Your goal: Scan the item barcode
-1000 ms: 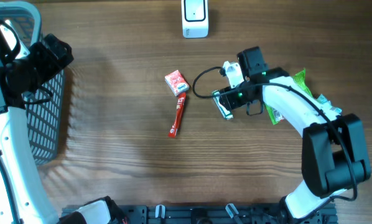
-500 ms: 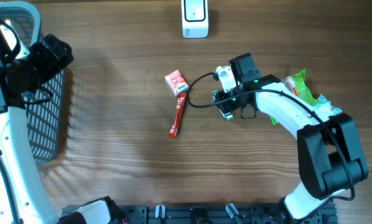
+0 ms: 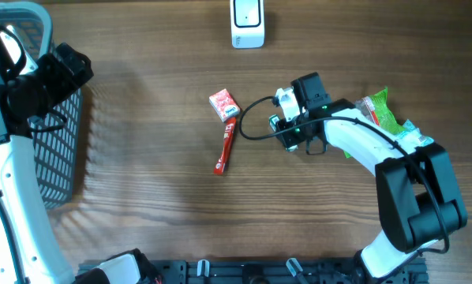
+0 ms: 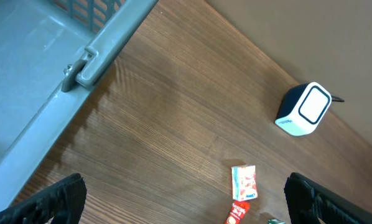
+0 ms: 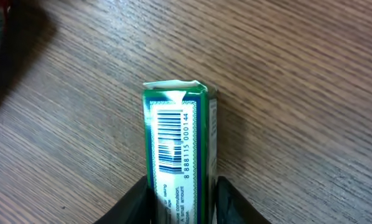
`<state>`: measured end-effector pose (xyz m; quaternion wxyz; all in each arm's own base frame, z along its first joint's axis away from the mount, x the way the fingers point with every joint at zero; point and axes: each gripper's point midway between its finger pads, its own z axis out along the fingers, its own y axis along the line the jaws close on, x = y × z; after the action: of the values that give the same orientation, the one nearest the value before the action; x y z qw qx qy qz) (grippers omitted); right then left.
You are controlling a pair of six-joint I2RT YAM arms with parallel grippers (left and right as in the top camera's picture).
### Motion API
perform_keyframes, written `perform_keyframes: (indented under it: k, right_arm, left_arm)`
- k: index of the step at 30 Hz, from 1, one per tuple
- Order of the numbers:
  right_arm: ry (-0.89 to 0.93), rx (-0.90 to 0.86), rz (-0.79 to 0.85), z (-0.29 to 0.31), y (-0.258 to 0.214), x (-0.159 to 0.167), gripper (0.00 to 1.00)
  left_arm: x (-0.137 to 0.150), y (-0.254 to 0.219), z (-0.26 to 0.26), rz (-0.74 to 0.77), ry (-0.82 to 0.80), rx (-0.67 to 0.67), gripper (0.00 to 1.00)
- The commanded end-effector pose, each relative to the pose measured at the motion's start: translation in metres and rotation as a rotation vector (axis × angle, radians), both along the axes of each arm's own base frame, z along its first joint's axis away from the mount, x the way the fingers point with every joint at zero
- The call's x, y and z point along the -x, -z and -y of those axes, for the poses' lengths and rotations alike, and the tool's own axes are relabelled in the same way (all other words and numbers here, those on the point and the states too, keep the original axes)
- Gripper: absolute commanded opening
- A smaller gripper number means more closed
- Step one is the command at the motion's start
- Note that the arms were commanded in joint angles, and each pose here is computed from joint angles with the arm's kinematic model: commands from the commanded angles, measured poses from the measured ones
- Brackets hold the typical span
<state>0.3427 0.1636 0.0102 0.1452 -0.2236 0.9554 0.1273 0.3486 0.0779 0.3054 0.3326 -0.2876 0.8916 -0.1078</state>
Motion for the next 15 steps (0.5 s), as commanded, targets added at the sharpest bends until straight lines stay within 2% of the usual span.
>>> perform_keyframes:
  k: [1, 4, 9, 15]
  right_arm:
    - [0.033, 0.006, -0.013, 0.001, 0.005, 0.0, 0.34]
    - [0.029, -0.004, -0.016, -0.001, 0.004, 0.0, 0.33]
    - [0.012, -0.059, -0.033, -0.011, -0.005, 0.001, 0.24]
    - [0.033, -0.135, -0.049, -0.019, -0.018, 0.001, 0.23]
  left_arm:
    - [-0.001, -0.004, 0.003, 0.013, 0.023, -0.006, 1.0]
    - [-0.001, -0.004, 0.003, 0.013, 0.023, -0.006, 1.0]
    - [-0.001, -0.004, 0.003, 0.013, 0.023, -0.006, 1.0]
    - [-0.001, -0.004, 0.003, 0.013, 0.023, -0.006, 1.0]
